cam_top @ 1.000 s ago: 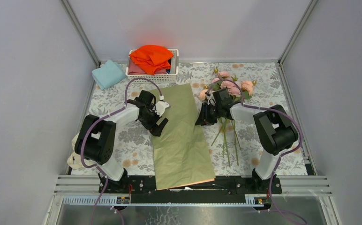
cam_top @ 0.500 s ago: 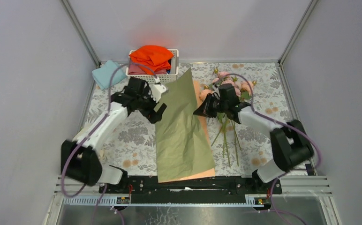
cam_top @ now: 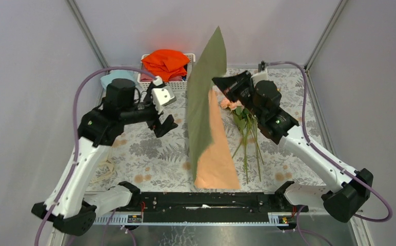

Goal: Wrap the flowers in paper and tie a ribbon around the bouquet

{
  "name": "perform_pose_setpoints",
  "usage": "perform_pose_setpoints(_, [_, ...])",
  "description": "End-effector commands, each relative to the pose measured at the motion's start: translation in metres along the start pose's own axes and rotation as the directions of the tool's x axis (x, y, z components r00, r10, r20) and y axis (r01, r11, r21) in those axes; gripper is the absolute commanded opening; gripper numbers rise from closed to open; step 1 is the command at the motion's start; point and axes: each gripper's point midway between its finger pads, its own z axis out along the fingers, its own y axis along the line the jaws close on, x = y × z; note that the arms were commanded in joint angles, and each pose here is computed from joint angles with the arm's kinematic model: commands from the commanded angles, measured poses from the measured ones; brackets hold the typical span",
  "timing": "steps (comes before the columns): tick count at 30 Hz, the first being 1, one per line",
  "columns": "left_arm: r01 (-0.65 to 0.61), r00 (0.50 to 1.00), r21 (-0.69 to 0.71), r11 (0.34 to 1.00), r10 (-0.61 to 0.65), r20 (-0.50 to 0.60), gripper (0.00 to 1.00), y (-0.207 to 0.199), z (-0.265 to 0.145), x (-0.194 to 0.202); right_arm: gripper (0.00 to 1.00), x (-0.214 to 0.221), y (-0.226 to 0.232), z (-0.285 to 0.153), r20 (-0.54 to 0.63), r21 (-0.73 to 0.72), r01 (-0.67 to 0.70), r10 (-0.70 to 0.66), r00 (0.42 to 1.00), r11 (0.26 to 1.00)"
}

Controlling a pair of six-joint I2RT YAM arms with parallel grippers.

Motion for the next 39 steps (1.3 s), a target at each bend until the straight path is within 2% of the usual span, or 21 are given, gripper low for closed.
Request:
perform_pose_setpoints(1, [-0.1, 0.983, 0.001, 0.995, 0.099, 0.154, 0.99, -0.024, -0.048, -0.045, 0.0, -0.066, 0.091, 0.006, 0.276, -0.133, 0.021, 0.017, 0.961, 0.991])
perform_pose_setpoints(5, [-0.113, 0.972, 0.021, 0.993, 0.106, 0.208, 0.99, -0.034, -0.064, -0.061, 0.0, -0.074, 0.111, 0.029, 0.318, -0.131, 0.046, -0.002, 0.948, 0.99])
perform_pose_setpoints(10, [-0.117, 0.961, 0.021, 0.993, 0.108, 0.256, 0.99, -0.04, -0.077, -0.076, 0.0, -0.078, 0.114, 0.047, 0.384, -0.103, 0.081, -0.035, 0.922, 0.991])
perform_pose_setpoints(14, [-0.076, 0.961, 0.013, 0.997, 0.069, 0.268, 0.98, -0.041, -0.084, -0.082, 0.0, -0.083, 0.122, 0.045, 0.43, -0.096, 0.123, -0.071, 0.9, 0.988])
perform_pose_setpoints(17, [-0.019, 0.969, 0.002, 1.0, 0.018, 0.248, 0.98, -0.033, -0.072, -0.075, 0.0, -0.086, 0.131, 0.04, 0.444, -0.11, 0.143, -0.08, 0.892, 0.984])
perform_pose_setpoints(19, [0.069, 0.974, -0.097, 0.993, -0.046, 0.224, 0.98, -0.006, -0.054, -0.065, 0.0, -0.085, 0.136, 0.037, 0.441, -0.123, 0.156, -0.087, 0.893, 0.98])
perform_pose_setpoints(22, [0.148, 0.974, -0.282, 0.948, -0.091, 0.208, 0.99, 0.04, -0.033, -0.052, 0.0, -0.084, 0.138, 0.032, 0.435, -0.13, 0.17, -0.097, 0.895, 0.977])
perform_pose_setpoints(27, [0.144, 0.963, -0.452, 0.88, -0.02, 0.267, 0.97, 0.079, -0.031, -0.055, 0.0, -0.08, 0.139, 0.023, 0.414, -0.138, 0.201, -0.128, 0.901, 0.97])
perform_pose_setpoints(28, [0.144, 0.963, -0.468, 0.872, -0.014, 0.27, 0.87, 0.084, -0.031, -0.056, 0.0, -0.076, 0.139, 0.023, 0.397, -0.141, 0.216, -0.145, 0.906, 0.966])
perform_pose_setpoints(30, [0.147, 0.962, -0.479, 0.865, -0.013, 0.272, 0.4, 0.088, -0.031, -0.057, 0.0, -0.069, 0.137, 0.023, 0.362, -0.132, 0.277, -0.214, 0.907, 0.952])
perform_pose_setpoints(31, [0.155, 0.962, -0.484, 0.861, -0.02, 0.272, 0.11, 0.09, -0.031, -0.056, 0.0, -0.063, 0.136, 0.023, 0.334, -0.122, 0.33, -0.274, 0.902, 0.936])
perform_pose_setpoints(32, [0.167, 0.962, -0.494, 0.853, -0.031, 0.272, 0.0, 0.091, -0.033, -0.054, 0.0, -0.057, 0.133, 0.026, 0.29, -0.116, 0.389, -0.343, 0.894, 0.914])
perform_pose_setpoints(33, [0.18, 0.965, -0.514, 0.839, -0.049, 0.259, 0.0, 0.094, -0.036, -0.049, 0.02, -0.05, 0.125, 0.029, 0.222, -0.103, 0.451, -0.421, 0.879, 0.887])
perform_pose_setpoints(35, [0.19, 0.975, -0.608, 0.771, -0.074, 0.21, 0.0, 0.111, -0.047, -0.032, 0.26, -0.036, 0.092, 0.031, 0.014, -0.093, 0.524, -0.525, 0.851, 0.847])
perform_pose_setpoints(37, [0.182, 0.983, -0.746, 0.64, -0.099, 0.155, 0.0, 0.145, -0.067, -0.009, 0.52, -0.025, 0.053, 0.022, -0.17, -0.139, 0.557, -0.574, 0.801, 0.819])
perform_pose_setpoints(39, [0.191, 0.98, -0.807, 0.559, -0.15, 0.128, 0.0, 0.177, -0.084, 0.013, 0.66, -0.011, -0.002, 0.006, -0.297, -0.112, 0.599, -0.602, 0.741, 0.793])
